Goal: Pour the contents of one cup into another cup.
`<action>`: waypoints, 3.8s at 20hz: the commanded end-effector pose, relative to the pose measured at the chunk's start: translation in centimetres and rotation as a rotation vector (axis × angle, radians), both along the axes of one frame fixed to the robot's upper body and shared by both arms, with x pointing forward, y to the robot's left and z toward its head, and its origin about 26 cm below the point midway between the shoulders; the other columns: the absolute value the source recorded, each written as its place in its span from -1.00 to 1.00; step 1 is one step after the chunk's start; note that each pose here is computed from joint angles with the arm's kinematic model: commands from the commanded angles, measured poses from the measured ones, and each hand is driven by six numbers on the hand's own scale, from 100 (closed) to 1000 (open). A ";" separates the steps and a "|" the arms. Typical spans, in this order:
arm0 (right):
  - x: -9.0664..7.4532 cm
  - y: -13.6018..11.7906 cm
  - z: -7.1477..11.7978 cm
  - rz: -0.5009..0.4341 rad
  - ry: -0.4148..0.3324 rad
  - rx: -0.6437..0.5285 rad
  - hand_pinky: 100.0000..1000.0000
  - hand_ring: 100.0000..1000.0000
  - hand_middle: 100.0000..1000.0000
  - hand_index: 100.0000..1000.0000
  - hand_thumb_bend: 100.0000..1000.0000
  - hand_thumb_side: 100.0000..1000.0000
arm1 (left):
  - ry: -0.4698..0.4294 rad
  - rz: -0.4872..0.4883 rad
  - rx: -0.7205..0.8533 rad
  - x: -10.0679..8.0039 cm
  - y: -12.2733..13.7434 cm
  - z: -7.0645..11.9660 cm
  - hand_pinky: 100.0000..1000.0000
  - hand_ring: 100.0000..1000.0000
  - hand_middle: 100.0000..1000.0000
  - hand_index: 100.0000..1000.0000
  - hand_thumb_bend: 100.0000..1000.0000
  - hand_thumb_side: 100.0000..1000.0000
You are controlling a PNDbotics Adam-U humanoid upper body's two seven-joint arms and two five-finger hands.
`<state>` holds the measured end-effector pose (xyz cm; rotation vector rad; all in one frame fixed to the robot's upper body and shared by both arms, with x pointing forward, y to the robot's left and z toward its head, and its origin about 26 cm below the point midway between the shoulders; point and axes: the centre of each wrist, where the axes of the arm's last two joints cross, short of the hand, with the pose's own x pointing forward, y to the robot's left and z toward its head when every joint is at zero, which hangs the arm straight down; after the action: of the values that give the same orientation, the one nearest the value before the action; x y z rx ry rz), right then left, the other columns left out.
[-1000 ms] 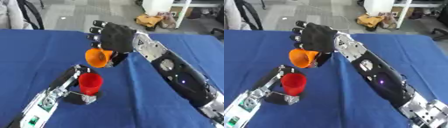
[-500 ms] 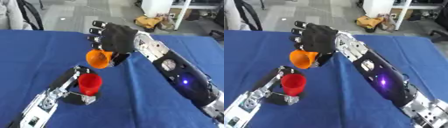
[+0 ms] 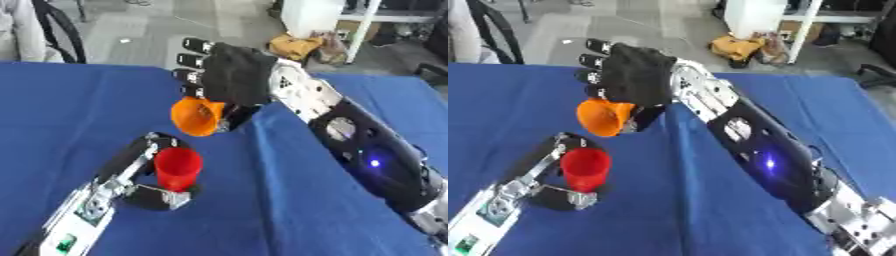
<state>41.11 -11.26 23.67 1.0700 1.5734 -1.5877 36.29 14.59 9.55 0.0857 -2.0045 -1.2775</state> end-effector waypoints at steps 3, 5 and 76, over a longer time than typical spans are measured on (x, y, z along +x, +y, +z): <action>-0.6 0.2 2.0 0.022 -0.048 -0.016 0.17 0.11 -0.11 -0.26 -1.00 0.43 | -0.031 0.005 -0.007 0.4 -0.1 0.8 -1.00 -0.74 -0.40 0.28 -0.45 -0.52; -0.8 0.5 2.1 0.031 -0.048 -0.024 0.17 0.11 -0.11 -0.26 -1.00 0.42 | -0.032 0.004 -0.006 0.4 -0.2 0.8 -1.00 -0.74 -0.40 0.28 -0.46 -0.52; 0.3 -3.9 2.4 -0.068 0.156 0.525 0.03 -0.19 -0.43 -0.43 -1.00 0.50 | -0.130 0.201 -0.023 2.0 1.9 -0.7 -1.00 -0.76 -0.41 0.26 -0.36 -0.53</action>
<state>41.24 -13.88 24.57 1.2442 2.1047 -1.4071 37.66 16.14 7.66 0.3084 -2.0176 -1.1713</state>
